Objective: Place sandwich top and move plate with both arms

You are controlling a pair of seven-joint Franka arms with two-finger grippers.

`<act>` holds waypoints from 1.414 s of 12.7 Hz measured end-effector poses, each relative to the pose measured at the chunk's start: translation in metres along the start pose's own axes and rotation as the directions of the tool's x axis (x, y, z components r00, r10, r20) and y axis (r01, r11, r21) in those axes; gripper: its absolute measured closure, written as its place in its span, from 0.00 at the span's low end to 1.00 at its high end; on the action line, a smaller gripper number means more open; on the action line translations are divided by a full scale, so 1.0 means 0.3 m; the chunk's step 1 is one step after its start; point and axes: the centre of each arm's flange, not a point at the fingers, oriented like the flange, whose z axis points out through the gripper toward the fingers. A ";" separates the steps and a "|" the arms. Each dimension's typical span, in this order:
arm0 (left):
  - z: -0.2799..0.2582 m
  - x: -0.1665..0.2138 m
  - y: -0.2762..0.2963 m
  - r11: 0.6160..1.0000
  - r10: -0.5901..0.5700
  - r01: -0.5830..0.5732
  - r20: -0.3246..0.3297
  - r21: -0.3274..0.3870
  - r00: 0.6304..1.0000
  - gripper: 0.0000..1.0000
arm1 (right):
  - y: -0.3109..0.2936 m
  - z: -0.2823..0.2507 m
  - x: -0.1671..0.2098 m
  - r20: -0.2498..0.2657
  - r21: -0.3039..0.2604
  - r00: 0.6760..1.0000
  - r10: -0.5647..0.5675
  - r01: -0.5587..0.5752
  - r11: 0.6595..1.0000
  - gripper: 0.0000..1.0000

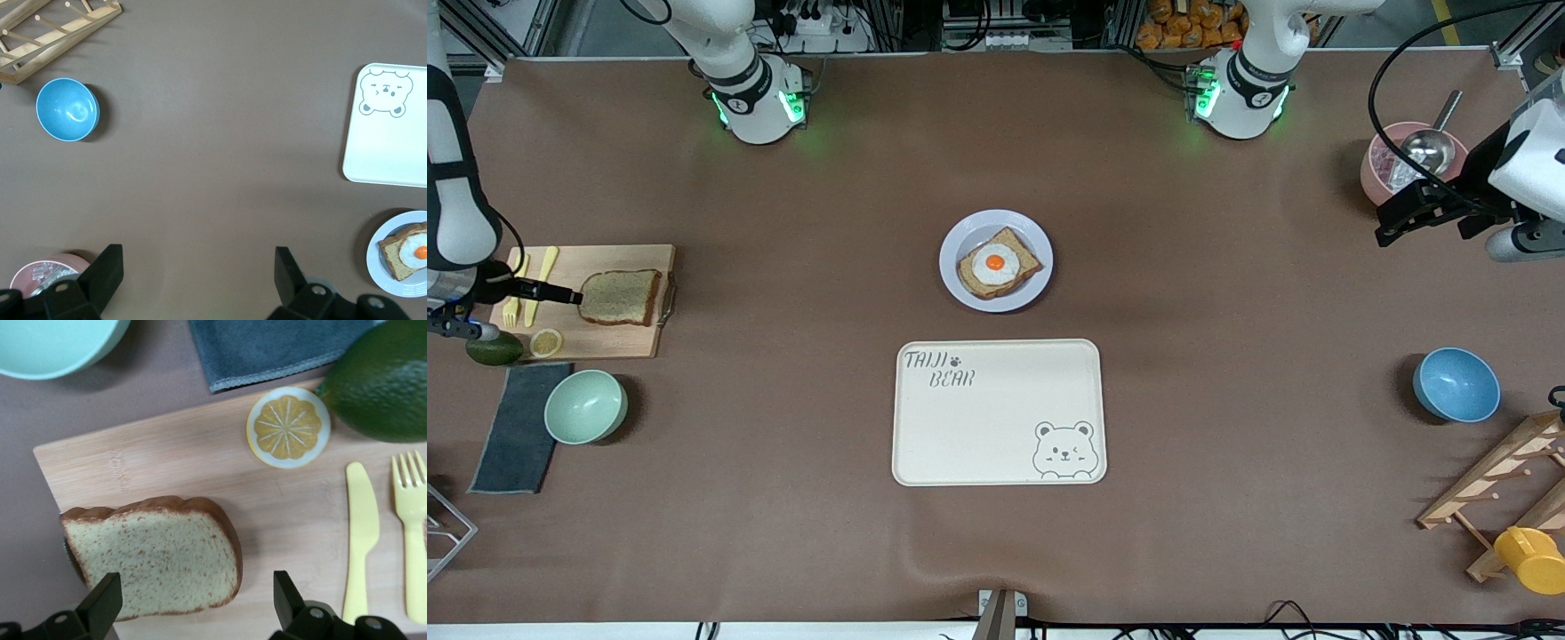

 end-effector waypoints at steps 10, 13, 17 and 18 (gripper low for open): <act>0.019 0.009 0.007 1.000 0.001 -0.001 0.013 -0.009 1.000 0.00 | -0.039 0.192 -0.049 -0.018 -0.067 0.995 -0.102 0.100 0.993 0.00; 0.026 0.009 0.007 1.000 0.001 -0.001 0.016 -0.008 1.000 0.00 | -0.027 0.213 -0.052 -0.012 -0.064 0.995 -0.096 0.095 0.993 0.00; 0.028 0.009 0.007 1.000 0.001 -0.001 0.018 -0.008 1.000 0.00 | -0.039 0.209 -0.050 -0.010 -0.059 0.995 -0.100 0.099 0.993 0.31; 0.028 0.009 0.007 1.000 0.001 -0.001 0.018 -0.008 1.000 0.00 | -0.038 0.203 -0.051 -0.011 -0.059 0.995 -0.099 0.098 0.993 0.33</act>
